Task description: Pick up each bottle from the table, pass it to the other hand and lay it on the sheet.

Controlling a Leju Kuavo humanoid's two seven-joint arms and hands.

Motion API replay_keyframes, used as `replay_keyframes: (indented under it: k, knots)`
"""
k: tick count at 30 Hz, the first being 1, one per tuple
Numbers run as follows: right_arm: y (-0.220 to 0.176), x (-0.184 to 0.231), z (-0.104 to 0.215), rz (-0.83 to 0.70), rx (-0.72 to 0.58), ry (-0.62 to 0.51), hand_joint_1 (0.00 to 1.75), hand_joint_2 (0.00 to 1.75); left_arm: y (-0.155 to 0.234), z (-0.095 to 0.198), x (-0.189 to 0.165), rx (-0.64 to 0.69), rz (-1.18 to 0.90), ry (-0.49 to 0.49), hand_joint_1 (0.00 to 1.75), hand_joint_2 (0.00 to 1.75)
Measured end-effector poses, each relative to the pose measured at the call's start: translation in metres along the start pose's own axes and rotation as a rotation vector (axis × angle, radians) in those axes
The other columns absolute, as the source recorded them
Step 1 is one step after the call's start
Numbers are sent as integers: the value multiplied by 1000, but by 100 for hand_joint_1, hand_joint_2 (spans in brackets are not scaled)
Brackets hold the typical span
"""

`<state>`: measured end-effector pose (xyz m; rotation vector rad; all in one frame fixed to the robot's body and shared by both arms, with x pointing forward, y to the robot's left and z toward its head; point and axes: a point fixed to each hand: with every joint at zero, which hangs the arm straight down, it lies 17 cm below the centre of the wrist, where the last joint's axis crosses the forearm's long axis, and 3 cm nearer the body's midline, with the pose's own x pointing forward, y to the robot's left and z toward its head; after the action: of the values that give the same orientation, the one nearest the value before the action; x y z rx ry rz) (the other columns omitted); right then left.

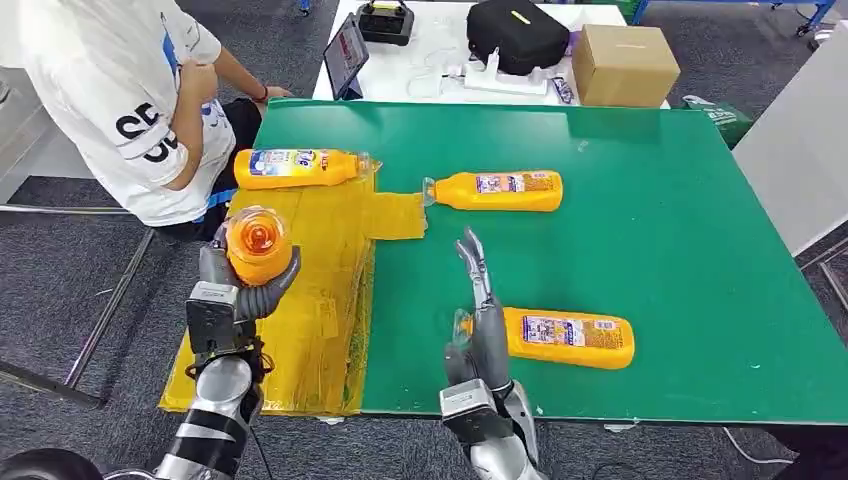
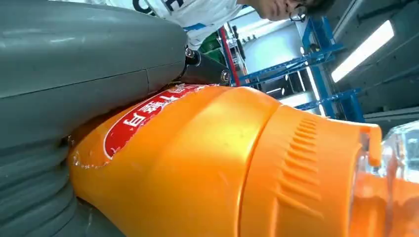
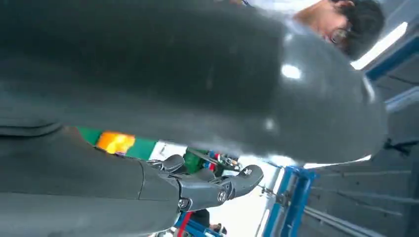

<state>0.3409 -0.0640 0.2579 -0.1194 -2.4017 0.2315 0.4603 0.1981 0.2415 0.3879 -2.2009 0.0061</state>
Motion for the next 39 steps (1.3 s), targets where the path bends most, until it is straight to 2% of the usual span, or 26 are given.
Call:
replay_keyframes:
  k: [4, 6, 10, 13, 17, 20, 26, 32, 33, 34, 35, 36, 39]
  knots:
    - [-9, 3, -3, 1, -32, -6, 0, 0, 3, -2, -4, 5, -35, 3, 175, 175]
    - [-25, 5, -8, 1, -112, 0, 0, 0, -1, -4, -7, -19, -199, -20, 175, 175]
    - [-48, 17, -18, 19, -205, -30, 0, 0, -29, -6, -30, -184, -569, -98, 175, 175]
    - [-63, 23, -22, 20, -263, -42, 0, 0, -54, 0, -58, -328, -687, -94, 175, 175]
    - [-76, 31, -28, -17, -307, -55, 0, 0, -79, 31, -110, -579, -732, -7, 175, 175]
    - [-72, 31, -29, -54, -279, -56, 0, 0, -81, 60, -138, -694, -765, 30, 175, 175]
    - [-66, 30, -30, -84, -248, -56, 0, 0, -74, 77, -161, -789, -814, 43, 175, 175]
    - [-61, 25, -29, -108, -219, -43, 0, 0, -72, 86, -169, -832, -818, 48, 175, 175]
    - [-59, 24, -29, -113, -211, -41, 0, 0, -72, 87, -170, -843, -814, 55, 73, 175]
    - [-57, 23, -28, -119, -201, -38, 0, 0, -72, 88, -172, -854, -803, 69, 0, 175]
    - [-56, 22, -28, -122, -195, -35, 0, 0, -73, 88, -173, -861, -793, 81, 0, 175]
    - [-54, 20, -27, -125, -189, -32, 0, 0, -73, 90, -175, -872, -783, 94, 0, 0]
    - [-51, 16, -26, -132, -178, -21, 0, 0, -73, 93, -178, -888, -755, 129, 0, 0]
